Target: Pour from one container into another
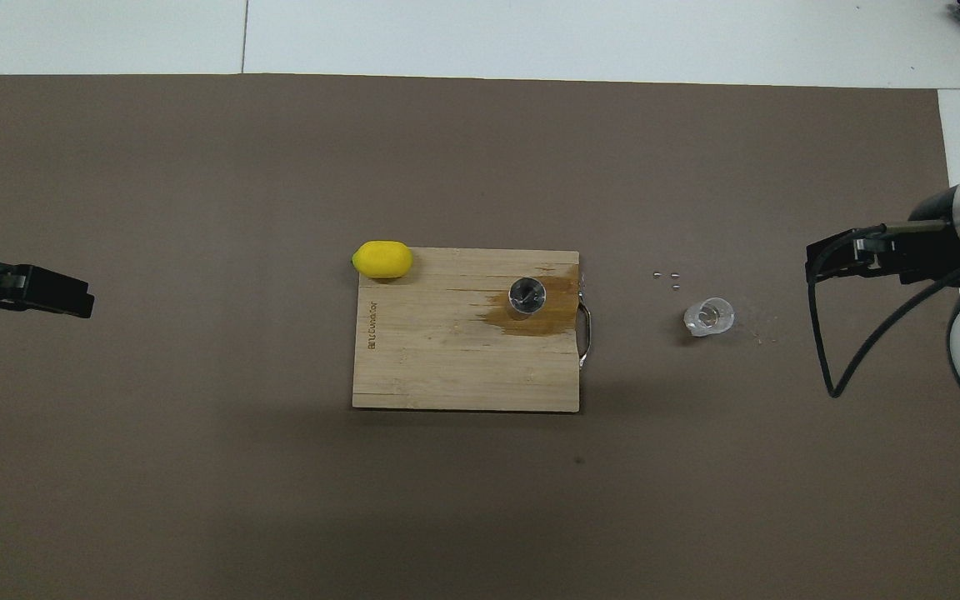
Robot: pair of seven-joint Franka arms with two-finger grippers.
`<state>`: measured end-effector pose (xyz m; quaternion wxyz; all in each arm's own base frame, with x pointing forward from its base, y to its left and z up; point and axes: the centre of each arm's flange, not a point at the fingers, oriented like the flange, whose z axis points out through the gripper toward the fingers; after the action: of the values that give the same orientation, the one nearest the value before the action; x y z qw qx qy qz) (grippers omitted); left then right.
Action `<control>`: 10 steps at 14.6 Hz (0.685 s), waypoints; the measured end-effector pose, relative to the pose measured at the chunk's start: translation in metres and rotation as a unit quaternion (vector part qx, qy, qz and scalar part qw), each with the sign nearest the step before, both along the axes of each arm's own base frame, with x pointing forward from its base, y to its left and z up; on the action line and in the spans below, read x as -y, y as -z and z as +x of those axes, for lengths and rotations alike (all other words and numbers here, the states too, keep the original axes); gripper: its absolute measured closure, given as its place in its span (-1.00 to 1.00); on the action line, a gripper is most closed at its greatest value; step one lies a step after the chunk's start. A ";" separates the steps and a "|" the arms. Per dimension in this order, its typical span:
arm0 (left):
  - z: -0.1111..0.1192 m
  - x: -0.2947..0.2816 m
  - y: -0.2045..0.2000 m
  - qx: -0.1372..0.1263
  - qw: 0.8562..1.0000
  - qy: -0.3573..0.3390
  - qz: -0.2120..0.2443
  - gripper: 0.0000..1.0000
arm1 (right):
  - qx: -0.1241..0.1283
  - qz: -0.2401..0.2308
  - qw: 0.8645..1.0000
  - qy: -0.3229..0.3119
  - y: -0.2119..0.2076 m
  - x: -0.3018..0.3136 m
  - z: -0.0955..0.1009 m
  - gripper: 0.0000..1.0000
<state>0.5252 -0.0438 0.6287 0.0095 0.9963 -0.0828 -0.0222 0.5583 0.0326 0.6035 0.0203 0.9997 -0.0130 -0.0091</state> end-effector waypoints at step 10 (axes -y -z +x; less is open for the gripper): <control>0.000 0.000 0.000 0.000 1.000 0.000 0.000 -1.00 | 0.005 0.001 1.000 0.010 -0.004 -0.015 -0.001 -1.00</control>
<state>0.5252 -0.0438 0.6287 0.0095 0.9963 -0.0828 -0.0222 0.5576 0.0472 0.6074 0.0191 0.9995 -0.0230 -0.0044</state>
